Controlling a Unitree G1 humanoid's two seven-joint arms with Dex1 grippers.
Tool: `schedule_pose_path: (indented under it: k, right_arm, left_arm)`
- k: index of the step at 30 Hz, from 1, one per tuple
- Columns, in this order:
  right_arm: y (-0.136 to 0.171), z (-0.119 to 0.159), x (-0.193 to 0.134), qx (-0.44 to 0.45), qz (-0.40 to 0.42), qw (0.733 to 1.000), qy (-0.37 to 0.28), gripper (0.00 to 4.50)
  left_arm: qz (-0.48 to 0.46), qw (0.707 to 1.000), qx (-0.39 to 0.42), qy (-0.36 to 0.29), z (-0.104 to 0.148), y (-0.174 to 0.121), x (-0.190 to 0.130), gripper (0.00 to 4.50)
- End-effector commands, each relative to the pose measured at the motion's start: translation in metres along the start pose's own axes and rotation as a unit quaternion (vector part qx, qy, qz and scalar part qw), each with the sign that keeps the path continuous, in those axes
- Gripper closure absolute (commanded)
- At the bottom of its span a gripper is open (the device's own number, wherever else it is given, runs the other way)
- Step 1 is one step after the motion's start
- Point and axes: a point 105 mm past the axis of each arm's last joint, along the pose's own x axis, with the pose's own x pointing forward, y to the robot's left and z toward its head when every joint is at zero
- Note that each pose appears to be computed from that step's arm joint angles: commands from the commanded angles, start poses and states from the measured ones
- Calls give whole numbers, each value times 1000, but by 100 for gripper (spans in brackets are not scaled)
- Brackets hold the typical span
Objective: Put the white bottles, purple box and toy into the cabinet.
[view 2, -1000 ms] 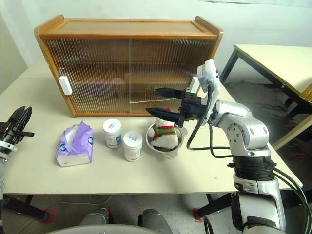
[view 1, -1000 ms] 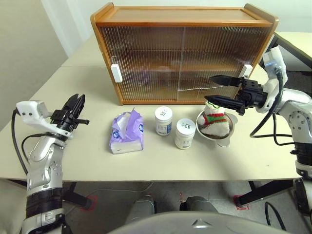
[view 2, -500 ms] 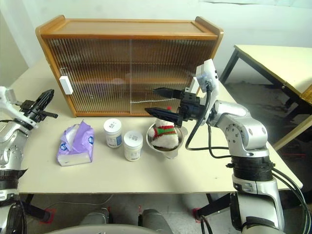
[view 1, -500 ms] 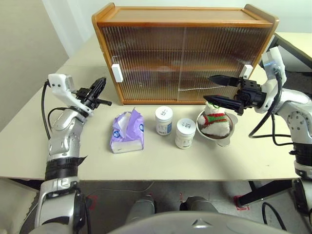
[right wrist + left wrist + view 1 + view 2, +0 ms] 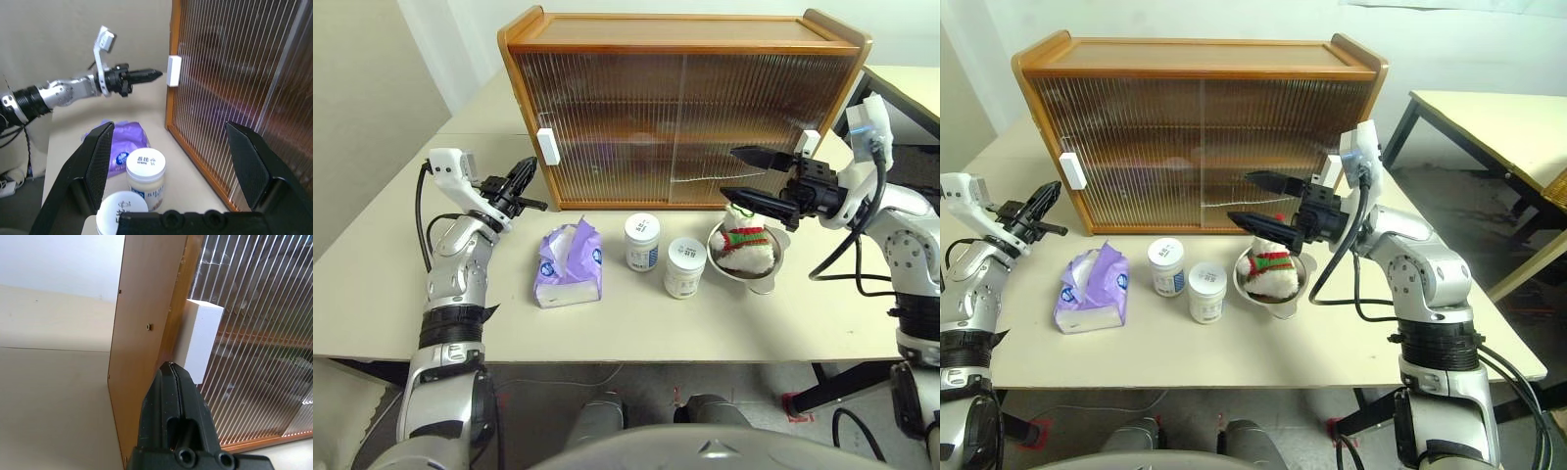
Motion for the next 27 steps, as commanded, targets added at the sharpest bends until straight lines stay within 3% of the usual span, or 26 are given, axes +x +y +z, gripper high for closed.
schedule_pose_path:
  k: [1, 16, 27]
  right_arm:
    - [3, 9, -2, -10, 3, 1000, -27, 0]
    - [3, 6, -5, 0, 4, 999, -36, 0]
    - [3, 3, -5, 4, 3, 999, -36, 0]
  left_arm:
    - [-8, 1000, 1, 2, -3, -4, 5, 446]
    - [-24, 1000, 2, -1, -8, -5, 18, 446]
    - [-102, 995, 10, 3, -8, -33, 33, 446]
